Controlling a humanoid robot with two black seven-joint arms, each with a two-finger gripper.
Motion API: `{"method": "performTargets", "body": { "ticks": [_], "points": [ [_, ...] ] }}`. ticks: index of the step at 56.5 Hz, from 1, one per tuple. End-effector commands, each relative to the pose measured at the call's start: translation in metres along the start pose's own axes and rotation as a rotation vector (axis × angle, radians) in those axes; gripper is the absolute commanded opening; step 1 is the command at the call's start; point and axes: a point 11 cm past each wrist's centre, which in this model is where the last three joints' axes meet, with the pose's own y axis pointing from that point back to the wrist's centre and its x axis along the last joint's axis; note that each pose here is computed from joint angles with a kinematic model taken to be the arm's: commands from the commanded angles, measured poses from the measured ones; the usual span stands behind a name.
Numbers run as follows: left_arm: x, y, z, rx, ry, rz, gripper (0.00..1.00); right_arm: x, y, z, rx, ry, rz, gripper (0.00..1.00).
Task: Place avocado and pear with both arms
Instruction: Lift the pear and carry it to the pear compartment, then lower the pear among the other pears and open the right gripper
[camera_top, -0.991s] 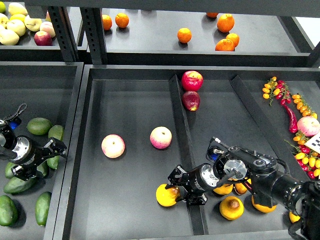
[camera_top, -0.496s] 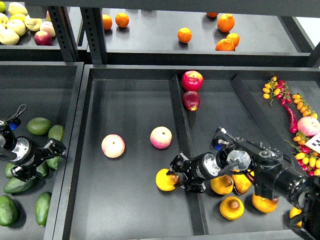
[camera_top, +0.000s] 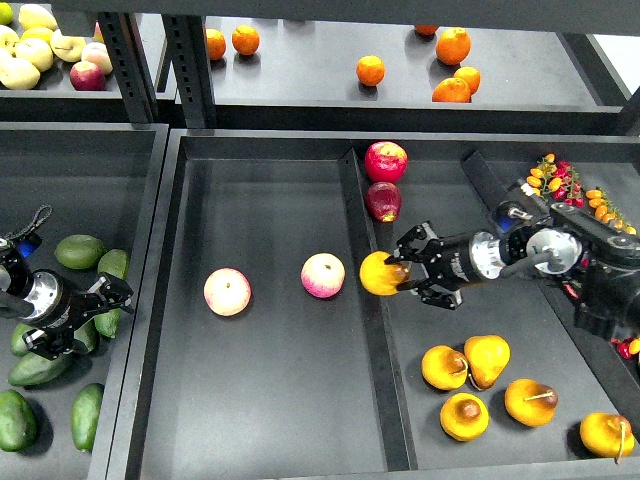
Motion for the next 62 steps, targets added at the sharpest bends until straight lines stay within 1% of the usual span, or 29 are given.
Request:
{"method": "performTargets", "body": {
  "ticks": [1,20,38,62],
  "points": [
    [-0.003,-0.002,0.003,-0.005,-0.003,-0.006,0.98,0.014,0.009,0.015,-0.035,-0.004,0.035,0.05],
    [-0.004,-0.002,0.006,-0.011,-0.004,-0.009,0.98,0.022,-0.003,0.053,-0.124,-0.029,0.066,0.05],
    [-0.006,-0.003,0.007,-0.012,-0.006,-0.013,0.98,0.024,-0.013,0.058,-0.134,-0.059,0.090,0.05],
    [-0.008,-0.004,0.009,-0.015,-0.011,-0.019,0.98,0.014,-0.028,0.082,-0.176,-0.078,0.072,0.05]
  ]
}}
